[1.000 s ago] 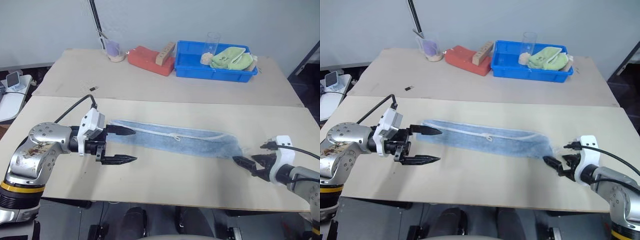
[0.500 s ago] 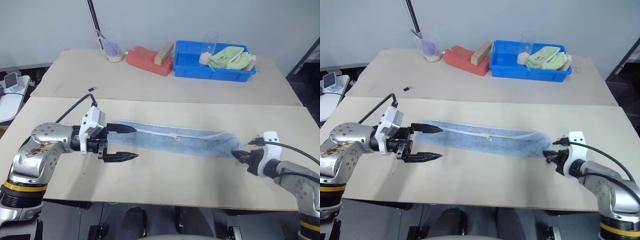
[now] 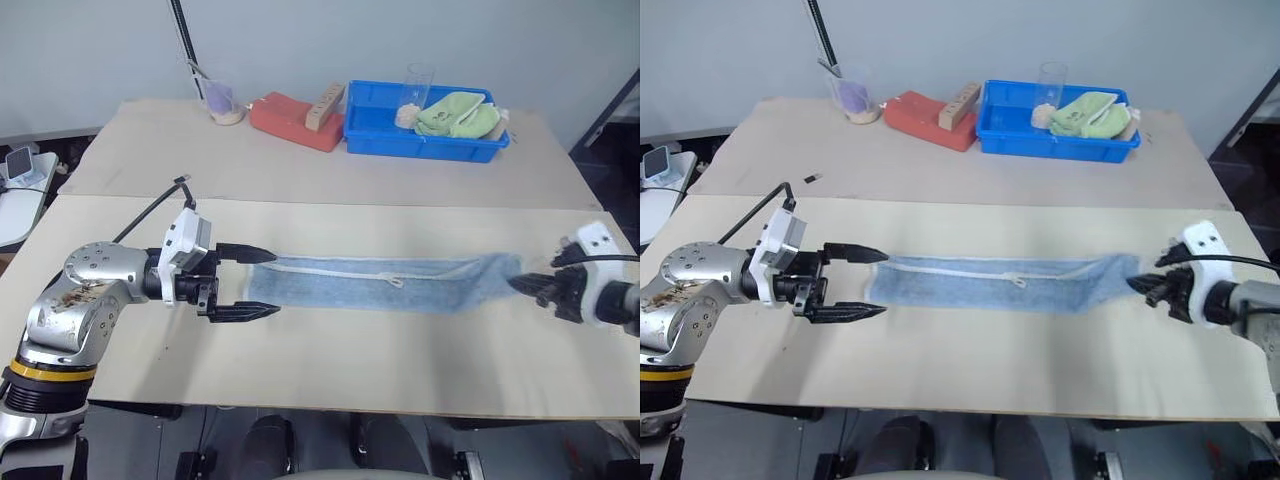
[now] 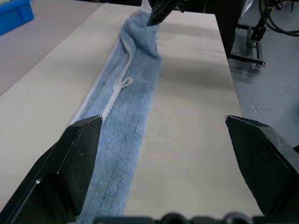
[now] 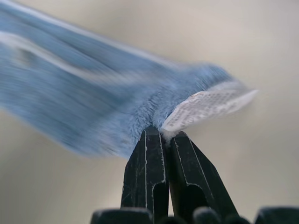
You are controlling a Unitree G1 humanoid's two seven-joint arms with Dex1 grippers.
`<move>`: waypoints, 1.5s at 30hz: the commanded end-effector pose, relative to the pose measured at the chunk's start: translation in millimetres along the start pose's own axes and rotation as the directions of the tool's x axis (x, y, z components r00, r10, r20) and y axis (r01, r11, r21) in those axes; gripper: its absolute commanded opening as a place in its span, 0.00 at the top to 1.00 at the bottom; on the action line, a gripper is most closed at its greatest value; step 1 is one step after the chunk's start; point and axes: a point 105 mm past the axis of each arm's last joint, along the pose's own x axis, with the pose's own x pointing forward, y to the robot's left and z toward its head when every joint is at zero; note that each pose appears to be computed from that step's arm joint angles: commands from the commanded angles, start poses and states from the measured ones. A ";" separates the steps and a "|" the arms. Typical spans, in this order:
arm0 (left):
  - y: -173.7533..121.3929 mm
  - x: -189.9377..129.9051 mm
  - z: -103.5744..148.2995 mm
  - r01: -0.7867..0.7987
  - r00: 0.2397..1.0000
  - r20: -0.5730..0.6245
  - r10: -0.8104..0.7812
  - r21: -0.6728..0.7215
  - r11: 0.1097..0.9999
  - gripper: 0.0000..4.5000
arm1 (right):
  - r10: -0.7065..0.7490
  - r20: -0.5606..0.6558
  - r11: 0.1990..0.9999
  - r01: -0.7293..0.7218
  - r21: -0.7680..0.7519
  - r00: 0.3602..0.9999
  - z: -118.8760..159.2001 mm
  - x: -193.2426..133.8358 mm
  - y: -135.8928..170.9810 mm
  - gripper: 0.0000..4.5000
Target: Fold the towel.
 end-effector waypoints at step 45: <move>-13.4 10.0 -76.4 -0.592 0.604 -0.139 0.785 -0.737 0.326 0.00 | 0.628 0.017 0.616 -0.483 -0.622 0.778 87.2 43.7 134.3 0.23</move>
